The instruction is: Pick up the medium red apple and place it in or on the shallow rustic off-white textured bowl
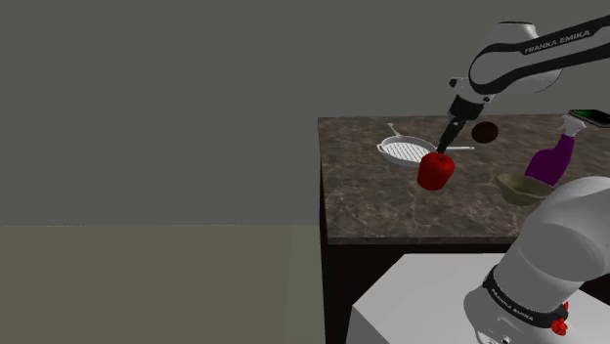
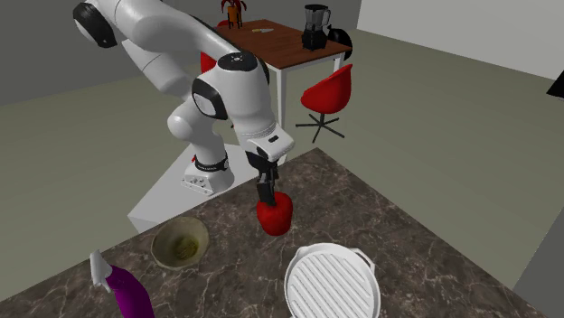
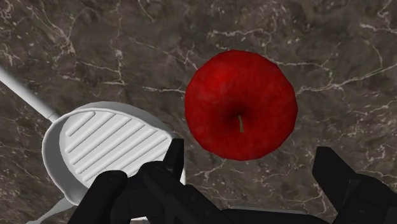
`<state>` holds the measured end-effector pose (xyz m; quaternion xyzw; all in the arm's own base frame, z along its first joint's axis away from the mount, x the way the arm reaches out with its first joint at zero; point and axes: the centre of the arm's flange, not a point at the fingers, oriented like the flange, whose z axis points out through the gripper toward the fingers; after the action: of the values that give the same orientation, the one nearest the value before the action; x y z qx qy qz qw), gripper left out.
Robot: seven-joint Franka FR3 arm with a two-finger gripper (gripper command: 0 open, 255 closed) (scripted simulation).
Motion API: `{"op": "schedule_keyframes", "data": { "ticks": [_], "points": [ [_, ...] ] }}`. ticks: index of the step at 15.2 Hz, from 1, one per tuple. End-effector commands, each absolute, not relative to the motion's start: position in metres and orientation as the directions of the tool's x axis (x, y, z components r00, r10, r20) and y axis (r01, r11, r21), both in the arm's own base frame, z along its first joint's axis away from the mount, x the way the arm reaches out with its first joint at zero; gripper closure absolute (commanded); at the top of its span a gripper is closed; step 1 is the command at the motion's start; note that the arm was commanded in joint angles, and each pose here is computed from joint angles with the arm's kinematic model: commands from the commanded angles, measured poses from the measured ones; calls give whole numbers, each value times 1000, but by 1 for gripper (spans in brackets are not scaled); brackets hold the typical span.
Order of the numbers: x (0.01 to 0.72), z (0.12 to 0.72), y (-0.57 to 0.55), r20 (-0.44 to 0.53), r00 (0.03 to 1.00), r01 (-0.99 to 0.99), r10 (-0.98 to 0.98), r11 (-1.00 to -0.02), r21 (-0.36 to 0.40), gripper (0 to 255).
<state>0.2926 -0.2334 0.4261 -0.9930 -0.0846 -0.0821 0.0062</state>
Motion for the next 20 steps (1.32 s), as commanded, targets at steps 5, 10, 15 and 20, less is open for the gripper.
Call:
{"op": "schedule_keyframes", "data": {
  "ticks": [5,10,15,20],
  "points": [
    [296,407,-234,164,972,169,167,-986,2,0],
    [296,407,-234,164,972,169,167,-986,2,0],
    [296,407,-234,164,972,169,167,-986,2,255],
    [296,407,-234,164,972,169,167,-986,2,255]
  ]
}}
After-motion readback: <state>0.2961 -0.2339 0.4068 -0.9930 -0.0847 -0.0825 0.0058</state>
